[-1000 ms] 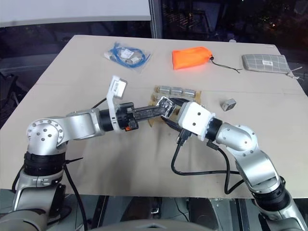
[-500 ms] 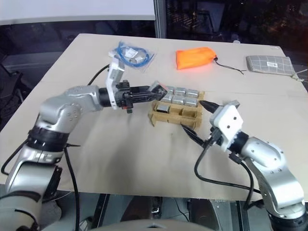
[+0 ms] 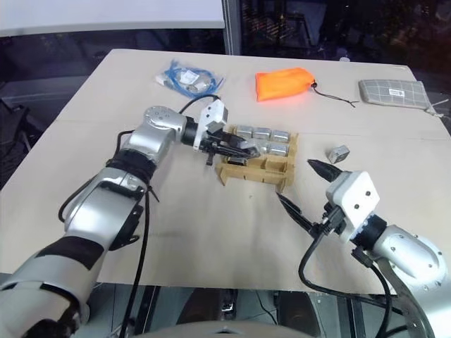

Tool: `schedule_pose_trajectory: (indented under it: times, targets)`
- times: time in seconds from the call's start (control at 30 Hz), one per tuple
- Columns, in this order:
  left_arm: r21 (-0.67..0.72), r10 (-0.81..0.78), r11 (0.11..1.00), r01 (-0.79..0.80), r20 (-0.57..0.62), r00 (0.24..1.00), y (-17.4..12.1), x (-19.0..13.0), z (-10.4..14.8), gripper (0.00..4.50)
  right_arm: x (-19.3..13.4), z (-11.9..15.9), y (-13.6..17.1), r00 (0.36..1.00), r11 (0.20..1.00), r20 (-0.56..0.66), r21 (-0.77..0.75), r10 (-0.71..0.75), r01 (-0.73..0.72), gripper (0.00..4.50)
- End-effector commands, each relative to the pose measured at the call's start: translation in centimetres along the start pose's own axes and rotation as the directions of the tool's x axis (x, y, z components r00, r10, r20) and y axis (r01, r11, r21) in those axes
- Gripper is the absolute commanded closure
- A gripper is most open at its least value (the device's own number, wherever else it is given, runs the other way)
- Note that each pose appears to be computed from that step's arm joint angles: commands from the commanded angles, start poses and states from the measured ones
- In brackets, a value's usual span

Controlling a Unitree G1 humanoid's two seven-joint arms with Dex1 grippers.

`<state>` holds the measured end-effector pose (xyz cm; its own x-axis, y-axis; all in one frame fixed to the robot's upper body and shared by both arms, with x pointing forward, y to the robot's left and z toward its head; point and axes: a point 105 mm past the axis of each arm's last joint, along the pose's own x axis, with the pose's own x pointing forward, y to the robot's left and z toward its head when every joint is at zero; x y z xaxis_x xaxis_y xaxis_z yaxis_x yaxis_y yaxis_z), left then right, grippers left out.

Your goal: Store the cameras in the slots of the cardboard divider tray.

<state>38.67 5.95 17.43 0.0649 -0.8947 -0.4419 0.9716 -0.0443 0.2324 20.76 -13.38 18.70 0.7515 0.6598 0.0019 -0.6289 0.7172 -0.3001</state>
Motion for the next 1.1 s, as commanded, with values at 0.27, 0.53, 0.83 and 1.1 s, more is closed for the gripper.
schedule_pose_trajectory:
  times: [0.27, 0.53, 0.83, 1.1]
  targets:
    - [0.061, -0.012, 0.998, 0.013, -0.009, 1.000, 0.6, 0.9, 1.5, 3.74, -1.0, 0.7, 0.3, 0.999, 0.998, 0.002, -0.044, -0.033, 0.033, 0.02]
    - [0.049, -0.004, 0.999, 0.003, 0.019, 1.000, 0.8, 1.3, 2.0, 3.74, 0.6, 1.6, 0.6, 0.996, 0.999, 0.080, -0.035, 0.030, -0.027, 0.02]
    - [0.036, -0.007, 0.999, 0.009, -0.033, 0.999, 0.6, 1.0, 1.0, 3.74, 1.3, 0.2, -3.4, 0.991, 0.991, 0.026, -0.043, 0.127, -0.126, 0.02]
    - [0.032, -0.007, 0.999, 0.009, -0.079, 0.997, 0.6, 0.9, 0.3, 3.74, 0.0, 0.1, -5.6, 0.981, 0.980, -0.018, -0.039, 0.193, -0.193, 0.02]
